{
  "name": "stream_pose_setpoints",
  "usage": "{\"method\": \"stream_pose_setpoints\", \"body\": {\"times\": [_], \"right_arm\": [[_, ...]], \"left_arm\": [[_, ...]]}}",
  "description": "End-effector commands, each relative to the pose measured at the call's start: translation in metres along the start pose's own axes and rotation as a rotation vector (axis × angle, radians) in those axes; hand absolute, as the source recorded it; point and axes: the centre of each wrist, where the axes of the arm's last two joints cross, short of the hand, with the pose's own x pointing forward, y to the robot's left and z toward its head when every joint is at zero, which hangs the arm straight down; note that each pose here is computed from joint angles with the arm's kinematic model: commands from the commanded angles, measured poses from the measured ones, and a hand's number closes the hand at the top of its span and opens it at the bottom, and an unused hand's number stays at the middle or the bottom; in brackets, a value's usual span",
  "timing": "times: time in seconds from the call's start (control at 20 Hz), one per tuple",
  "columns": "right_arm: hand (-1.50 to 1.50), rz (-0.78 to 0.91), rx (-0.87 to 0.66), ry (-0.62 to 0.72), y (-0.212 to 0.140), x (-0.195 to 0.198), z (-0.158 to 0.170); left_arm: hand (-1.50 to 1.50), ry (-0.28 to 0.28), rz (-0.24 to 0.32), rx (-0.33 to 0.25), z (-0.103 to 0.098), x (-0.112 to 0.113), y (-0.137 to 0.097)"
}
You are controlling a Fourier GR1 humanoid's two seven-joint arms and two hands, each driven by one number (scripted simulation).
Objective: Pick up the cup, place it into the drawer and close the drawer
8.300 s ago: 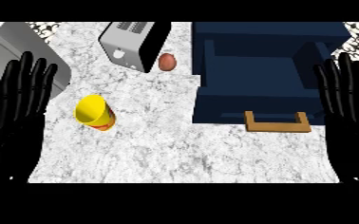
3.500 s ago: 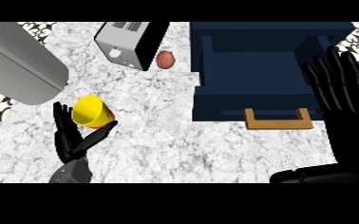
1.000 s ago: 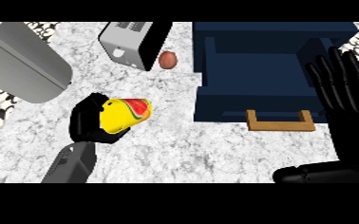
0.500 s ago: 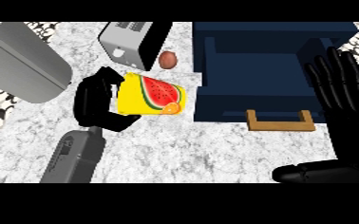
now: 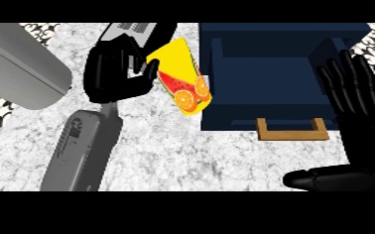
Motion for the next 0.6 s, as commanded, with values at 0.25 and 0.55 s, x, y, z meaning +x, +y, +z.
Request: {"method": "stream_pose_setpoints", "body": {"times": [0.25,0.55], "right_arm": [[-1.5,0.003,-0.017,0.01,0.007,0.001,0.004],[-1.5,-0.007,0.008,0.01,-0.001,0.002,-0.021]], "left_arm": [[1.5,0.011,-0.073,-0.03,-0.043,0.011,-0.046],[1.5,0.045,-0.102,-0.063,-0.08,0.021,-0.081]]}}
